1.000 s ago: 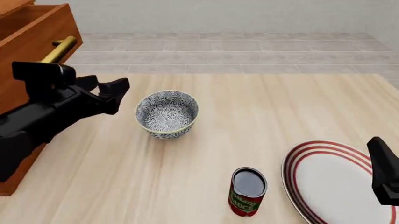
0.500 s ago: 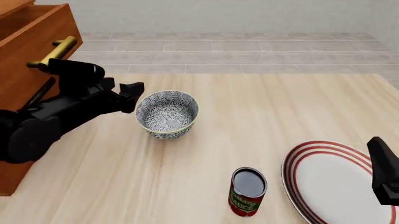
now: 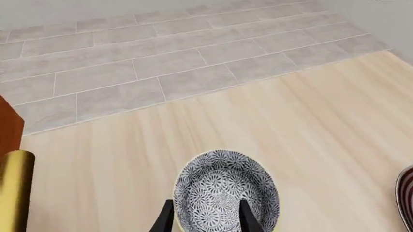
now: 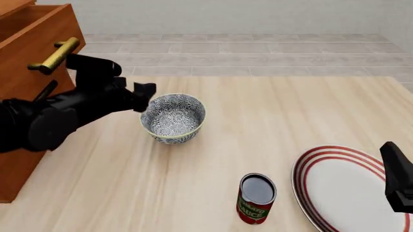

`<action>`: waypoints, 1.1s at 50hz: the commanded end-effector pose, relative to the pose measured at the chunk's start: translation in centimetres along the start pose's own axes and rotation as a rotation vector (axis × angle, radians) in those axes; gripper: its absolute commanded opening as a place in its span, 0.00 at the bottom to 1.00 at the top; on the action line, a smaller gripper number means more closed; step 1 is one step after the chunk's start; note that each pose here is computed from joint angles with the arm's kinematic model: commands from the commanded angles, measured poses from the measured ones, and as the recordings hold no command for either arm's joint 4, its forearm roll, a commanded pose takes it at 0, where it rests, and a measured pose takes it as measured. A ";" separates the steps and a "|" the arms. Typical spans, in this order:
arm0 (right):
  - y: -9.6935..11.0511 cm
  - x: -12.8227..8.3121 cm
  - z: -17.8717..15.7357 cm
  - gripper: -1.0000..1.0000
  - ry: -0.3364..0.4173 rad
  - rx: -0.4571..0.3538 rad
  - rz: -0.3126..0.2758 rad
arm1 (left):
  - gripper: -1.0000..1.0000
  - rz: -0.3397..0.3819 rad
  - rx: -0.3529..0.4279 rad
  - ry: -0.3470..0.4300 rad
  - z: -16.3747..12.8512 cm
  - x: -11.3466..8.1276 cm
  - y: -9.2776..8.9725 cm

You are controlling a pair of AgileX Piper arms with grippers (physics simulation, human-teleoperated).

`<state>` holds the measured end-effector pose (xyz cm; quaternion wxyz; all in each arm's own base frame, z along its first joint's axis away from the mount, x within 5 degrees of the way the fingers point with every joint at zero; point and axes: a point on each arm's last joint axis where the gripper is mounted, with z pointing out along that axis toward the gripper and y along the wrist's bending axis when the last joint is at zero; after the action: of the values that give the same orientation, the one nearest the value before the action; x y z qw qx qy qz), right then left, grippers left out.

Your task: Put the bowl on top of the cabinet.

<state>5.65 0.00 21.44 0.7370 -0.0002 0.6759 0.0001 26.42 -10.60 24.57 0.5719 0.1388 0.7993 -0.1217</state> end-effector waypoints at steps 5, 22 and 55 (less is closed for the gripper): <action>0.0 0.0 0.0 1.00 0.000 0.000 0.000 | 1.00 0.000 -0.030 -0.001 0.2 -0.5 0.9; 0.0 0.0 0.0 1.00 0.000 0.000 0.000 | 1.00 0.003 -0.031 0.038 1.7 0.5 1.0; 0.0 0.0 0.0 1.00 0.000 0.000 0.000 | 1.00 -0.009 -0.052 0.068 3.3 1.2 1.7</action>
<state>5.65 0.00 21.44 0.7370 -0.0001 0.6759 0.0000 29.21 -10.05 22.71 0.5513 0.1252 0.8188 -0.1001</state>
